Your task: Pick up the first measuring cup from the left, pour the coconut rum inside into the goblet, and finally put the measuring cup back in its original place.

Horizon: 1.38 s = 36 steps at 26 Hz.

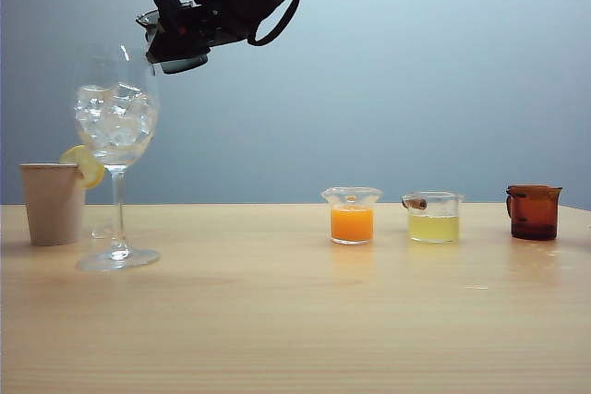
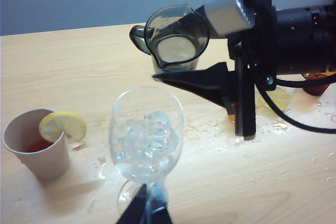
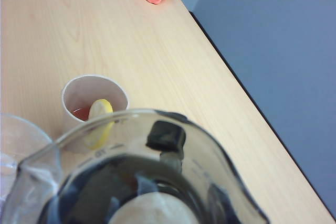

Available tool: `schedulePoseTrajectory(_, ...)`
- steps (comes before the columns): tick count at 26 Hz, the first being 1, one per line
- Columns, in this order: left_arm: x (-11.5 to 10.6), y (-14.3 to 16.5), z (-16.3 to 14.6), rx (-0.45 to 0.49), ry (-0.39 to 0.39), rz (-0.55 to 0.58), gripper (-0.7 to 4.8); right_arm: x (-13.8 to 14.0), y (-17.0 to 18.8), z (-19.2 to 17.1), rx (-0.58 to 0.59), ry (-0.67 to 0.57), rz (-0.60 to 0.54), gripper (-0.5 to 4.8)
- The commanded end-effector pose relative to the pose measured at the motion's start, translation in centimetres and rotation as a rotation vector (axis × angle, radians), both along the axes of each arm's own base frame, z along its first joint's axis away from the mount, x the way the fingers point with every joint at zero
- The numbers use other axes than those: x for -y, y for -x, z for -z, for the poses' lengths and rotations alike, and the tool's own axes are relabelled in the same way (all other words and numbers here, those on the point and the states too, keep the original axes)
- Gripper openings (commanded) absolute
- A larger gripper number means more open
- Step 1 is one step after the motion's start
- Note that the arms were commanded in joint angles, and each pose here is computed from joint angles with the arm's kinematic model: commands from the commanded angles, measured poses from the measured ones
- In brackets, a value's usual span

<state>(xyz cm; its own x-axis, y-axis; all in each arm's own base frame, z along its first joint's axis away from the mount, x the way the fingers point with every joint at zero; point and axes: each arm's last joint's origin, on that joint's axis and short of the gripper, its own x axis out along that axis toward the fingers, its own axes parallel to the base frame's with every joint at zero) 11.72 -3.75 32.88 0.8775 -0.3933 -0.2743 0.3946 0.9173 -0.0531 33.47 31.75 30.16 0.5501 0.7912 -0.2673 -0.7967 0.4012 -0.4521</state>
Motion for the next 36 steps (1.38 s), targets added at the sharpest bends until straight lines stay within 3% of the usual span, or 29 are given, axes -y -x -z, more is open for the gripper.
schedulePoseTrajectory(1, -0.02, 0.03, -0.20, 0.016, 0.001, 0.003, -0.03, -0.22, 0.31, -0.97, 0.064, -0.017, -0.035, 2.37)
schedulePoseTrajectory(23, -0.02, 0.03, -0.20, 0.016, 0.001, 0.003, -0.03, -0.35, 0.44, -0.97, 0.271, 0.124, -0.100, 2.36)
schedulePoseTrajectory(36, -0.02, 0.03, -0.20, 0.016, 0.001, 0.003, -0.03, -0.36, 0.44, -0.99, 0.318, 0.153, -0.114, 2.36)
